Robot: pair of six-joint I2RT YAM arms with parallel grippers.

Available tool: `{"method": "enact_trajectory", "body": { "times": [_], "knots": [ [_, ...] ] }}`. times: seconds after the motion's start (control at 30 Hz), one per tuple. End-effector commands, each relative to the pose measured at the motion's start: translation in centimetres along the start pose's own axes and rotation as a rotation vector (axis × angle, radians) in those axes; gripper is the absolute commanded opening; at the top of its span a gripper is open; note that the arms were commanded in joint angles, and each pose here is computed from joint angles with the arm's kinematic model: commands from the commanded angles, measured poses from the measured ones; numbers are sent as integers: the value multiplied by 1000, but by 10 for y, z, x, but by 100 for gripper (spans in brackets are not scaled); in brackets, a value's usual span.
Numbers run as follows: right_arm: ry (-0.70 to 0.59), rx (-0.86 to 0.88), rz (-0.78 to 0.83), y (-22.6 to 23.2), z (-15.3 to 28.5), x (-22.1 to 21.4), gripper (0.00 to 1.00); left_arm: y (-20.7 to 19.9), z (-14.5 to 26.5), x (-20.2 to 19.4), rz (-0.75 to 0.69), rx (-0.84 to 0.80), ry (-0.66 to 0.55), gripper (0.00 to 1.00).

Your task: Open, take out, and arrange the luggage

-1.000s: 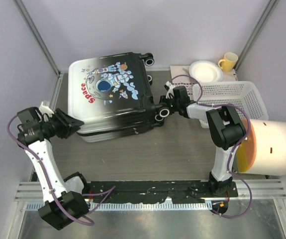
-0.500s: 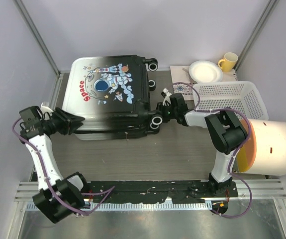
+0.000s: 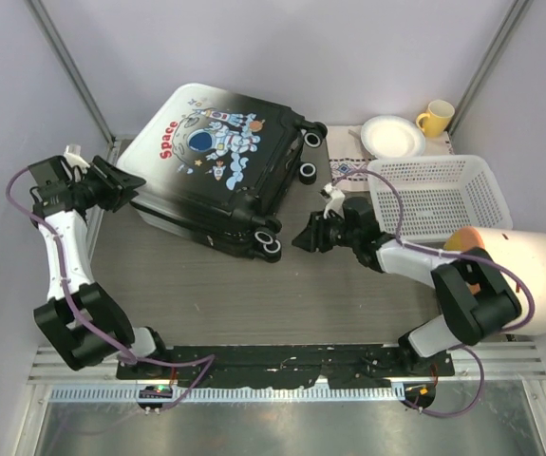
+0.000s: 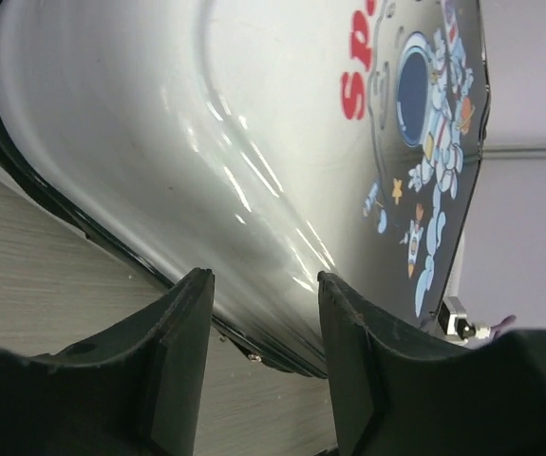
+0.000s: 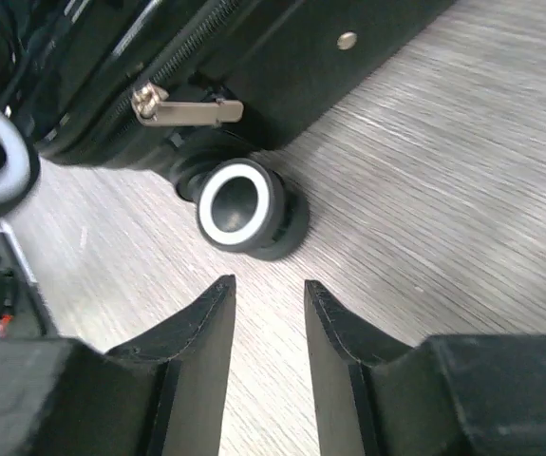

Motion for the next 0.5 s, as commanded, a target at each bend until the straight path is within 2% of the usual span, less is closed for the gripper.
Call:
{"method": "enact_trajectory", "body": {
  "times": [0.0, 0.17, 0.3, 0.47],
  "knots": [
    [-176, 35, 283, -2, 20, 8, 42, -33, 29, 11, -209, -72, -143, 54],
    [-287, 99, 396, 1, 9, 15, 44, -49, 40, -4, -274, -126, -172, 61],
    [-285, 183, 471, 13, -13, 23, 49, -61, 42, -14, -342, -154, -174, 69],
    [-288, 266, 569, 26, -27, 20, 54, -65, 38, -14, -336, -164, -164, 70]
  ]
}}
Point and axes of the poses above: each gripper's point midway between its finger pads, its own z axis back along the fingers, its own y axis along the line the jaws close on, x = y × z, the point moved 8 cm from there along z, back along the fingers, and after that the axes turned 14 degrees about -z, right-handed, at the moved point
